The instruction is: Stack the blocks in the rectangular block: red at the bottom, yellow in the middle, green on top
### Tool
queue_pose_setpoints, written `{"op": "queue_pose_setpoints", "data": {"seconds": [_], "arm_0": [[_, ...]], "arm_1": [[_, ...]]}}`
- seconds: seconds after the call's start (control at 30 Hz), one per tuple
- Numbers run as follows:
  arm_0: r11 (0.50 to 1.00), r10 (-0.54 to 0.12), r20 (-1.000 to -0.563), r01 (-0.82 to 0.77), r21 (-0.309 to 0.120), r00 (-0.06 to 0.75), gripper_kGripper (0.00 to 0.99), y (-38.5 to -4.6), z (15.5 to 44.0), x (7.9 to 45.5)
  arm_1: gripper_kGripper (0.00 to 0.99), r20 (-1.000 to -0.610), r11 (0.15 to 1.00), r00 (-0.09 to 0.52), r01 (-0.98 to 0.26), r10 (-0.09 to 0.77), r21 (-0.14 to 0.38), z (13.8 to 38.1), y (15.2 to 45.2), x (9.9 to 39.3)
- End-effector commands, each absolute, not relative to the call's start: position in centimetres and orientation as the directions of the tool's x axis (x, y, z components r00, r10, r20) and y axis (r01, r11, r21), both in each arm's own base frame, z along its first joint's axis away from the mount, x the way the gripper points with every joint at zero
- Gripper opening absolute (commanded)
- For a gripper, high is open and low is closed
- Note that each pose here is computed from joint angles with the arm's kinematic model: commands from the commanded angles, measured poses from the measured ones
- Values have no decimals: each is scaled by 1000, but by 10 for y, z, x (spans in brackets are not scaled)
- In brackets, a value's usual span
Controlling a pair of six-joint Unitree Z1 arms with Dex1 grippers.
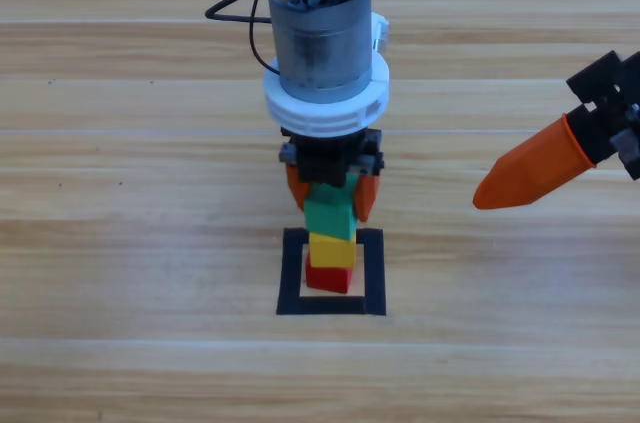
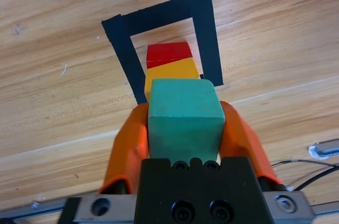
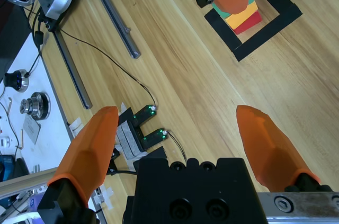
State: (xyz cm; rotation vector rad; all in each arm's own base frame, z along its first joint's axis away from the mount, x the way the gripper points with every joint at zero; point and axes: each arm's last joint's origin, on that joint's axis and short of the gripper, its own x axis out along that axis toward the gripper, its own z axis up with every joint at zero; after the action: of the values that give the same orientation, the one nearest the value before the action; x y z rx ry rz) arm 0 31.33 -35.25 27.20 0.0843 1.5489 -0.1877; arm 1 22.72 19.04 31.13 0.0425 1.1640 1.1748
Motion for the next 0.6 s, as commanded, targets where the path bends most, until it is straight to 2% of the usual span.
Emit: {"op": "queue_pose_setpoints", "data": {"seconds": [0.03,0.43,0.6], "arm_0": [[978,-29,-1000,209,-30,-10,990,-356,266,301],[977,-40,-999,211,-39,0,990,-354,273,299],[973,-74,-997,220,-66,29,990,-346,295,293]], "arm_1": [[990,-655,439,-51,-703,754,560,318,179,220],[990,-655,436,-51,-707,754,556,318,179,220],[990,-646,430,-38,-716,762,550,324,178,219]]}}
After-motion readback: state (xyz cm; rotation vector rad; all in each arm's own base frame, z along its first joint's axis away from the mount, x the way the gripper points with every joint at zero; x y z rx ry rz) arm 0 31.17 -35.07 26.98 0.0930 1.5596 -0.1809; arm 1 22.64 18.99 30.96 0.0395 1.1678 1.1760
